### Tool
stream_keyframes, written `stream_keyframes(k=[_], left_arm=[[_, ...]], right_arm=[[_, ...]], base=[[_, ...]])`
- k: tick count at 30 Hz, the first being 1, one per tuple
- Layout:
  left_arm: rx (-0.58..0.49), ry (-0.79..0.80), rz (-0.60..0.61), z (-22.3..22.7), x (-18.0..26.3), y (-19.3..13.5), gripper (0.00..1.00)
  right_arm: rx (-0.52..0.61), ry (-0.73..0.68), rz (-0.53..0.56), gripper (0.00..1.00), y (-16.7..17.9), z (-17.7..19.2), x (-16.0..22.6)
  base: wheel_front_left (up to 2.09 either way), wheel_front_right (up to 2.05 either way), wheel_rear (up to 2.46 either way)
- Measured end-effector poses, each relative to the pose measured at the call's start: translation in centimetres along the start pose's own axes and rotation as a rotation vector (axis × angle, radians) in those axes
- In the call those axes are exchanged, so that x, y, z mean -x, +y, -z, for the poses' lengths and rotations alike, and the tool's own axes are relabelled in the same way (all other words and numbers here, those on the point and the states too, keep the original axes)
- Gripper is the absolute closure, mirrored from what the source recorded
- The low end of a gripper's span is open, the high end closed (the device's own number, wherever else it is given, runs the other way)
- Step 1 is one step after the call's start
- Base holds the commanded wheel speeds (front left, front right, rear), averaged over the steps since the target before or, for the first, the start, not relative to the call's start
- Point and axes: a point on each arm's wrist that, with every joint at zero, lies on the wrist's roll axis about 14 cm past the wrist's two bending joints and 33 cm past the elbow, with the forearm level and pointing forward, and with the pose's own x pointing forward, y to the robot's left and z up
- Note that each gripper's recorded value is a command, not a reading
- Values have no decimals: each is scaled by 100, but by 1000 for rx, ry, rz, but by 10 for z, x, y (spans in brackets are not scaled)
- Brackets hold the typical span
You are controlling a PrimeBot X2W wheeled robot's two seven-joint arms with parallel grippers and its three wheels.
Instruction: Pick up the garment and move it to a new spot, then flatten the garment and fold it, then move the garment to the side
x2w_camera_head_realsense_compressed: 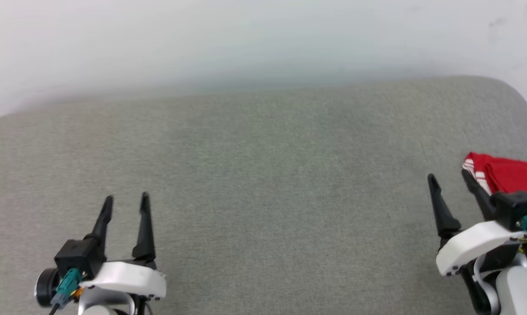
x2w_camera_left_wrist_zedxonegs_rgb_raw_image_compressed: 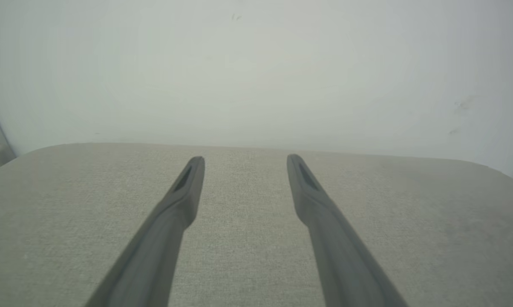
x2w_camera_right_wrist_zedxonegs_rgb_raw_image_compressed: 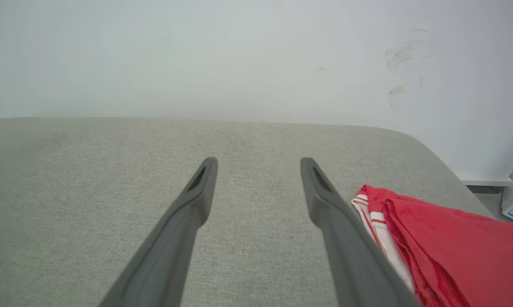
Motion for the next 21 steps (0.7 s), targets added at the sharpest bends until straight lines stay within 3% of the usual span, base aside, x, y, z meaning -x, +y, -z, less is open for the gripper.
stream_keyframes(k=[8, 21], left_arm=[[-57, -22, -93, -15, 38, 36, 0], [-56, 0, -75, -9, 57, 29, 0]], right_arm=[[-24, -96, -70, 0, 41, -29, 21], [-32, -106, -56, 0, 47, -34, 60]], base=[[0, 0, 0], [0, 0, 0]])
